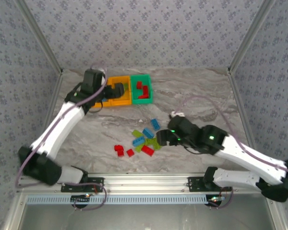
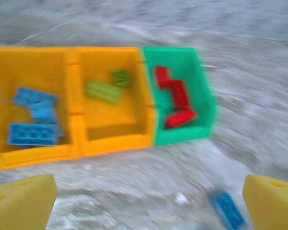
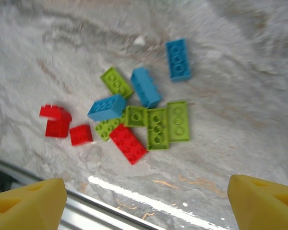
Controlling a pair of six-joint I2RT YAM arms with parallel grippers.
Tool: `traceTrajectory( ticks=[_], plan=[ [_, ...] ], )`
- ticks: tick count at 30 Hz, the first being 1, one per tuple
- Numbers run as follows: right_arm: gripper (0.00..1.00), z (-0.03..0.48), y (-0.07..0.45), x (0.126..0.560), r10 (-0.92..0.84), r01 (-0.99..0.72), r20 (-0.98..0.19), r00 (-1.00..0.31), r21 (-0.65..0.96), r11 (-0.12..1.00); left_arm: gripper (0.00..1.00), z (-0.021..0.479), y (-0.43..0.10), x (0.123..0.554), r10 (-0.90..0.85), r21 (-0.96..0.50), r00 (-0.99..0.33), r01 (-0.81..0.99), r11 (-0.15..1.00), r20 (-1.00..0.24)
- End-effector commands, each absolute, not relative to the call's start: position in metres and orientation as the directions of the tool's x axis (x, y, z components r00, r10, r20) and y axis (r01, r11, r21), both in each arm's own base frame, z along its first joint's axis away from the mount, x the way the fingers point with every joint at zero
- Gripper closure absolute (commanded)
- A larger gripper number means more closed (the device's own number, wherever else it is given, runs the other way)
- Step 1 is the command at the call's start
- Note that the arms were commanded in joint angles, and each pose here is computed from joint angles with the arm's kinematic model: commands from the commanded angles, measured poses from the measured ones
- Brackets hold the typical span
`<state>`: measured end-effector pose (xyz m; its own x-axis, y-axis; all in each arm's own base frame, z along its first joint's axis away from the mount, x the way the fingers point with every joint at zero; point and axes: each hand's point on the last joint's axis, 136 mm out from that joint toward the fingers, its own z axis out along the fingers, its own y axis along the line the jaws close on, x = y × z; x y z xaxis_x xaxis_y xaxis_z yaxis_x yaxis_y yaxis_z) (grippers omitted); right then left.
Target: Sort the legos into containers by color
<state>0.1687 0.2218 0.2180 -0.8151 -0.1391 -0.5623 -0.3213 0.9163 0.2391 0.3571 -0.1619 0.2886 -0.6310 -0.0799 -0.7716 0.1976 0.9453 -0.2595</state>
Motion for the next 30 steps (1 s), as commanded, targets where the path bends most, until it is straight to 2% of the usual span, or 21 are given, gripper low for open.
traceTrajectory(
  ticks=[1, 6, 9, 14, 22, 25, 30],
  plan=[
    [0.10, 0.206, 0.280, 0.160, -0.270, -0.453, -0.536, -0.800, 0.243, 0.858, 0.01, 0.299, -0.143, 0.317, 0.085, -0.100, -0.567, 0.288, 0.952, -0.820],
    [0.09, 0.174, 0.366, 0.146, -0.362, -0.554, -0.514, -0.777, 0.287, 0.781, 0.01, 0.308, -0.118, 0.264, 0.253, 0.065, -0.434, 0.402, 0.913, -0.864],
    [0.08, 0.149, 0.397, 0.144, -0.388, -0.572, -0.491, -0.780, 0.308, 0.760, 0.01, 0.301, -0.107, 0.245, 0.321, 0.144, -0.374, 0.430, 0.891, -0.870],
    [0.07, 0.112, 0.414, 0.149, -0.455, -0.593, -0.449, -0.769, 0.234, 0.770, 0.01, 0.289, -0.083, 0.235, 0.302, 0.175, -0.379, 0.335, 0.926, -0.875],
    [0.12, 0.084, 0.456, 0.157, -0.603, -0.720, -0.441, -0.665, 0.162, 0.675, 0.01, 0.294, -0.054, 0.230, 0.197, 0.147, -0.328, 0.169, 0.974, -0.924],
    [0.16, 0.068, 0.458, 0.164, -0.635, -0.731, -0.410, -0.654, 0.128, 0.670, 0.01, 0.294, -0.048, 0.230, 0.180, 0.143, -0.310, 0.139, 0.980, -0.933],
    [0.14, 0.046, 0.455, 0.168, -0.692, -0.760, -0.366, -0.622, 0.071, 0.646, 0.01, 0.290, -0.046, 0.231, 0.164, 0.130, -0.314, 0.126, 0.983, -0.935]
  ],
)
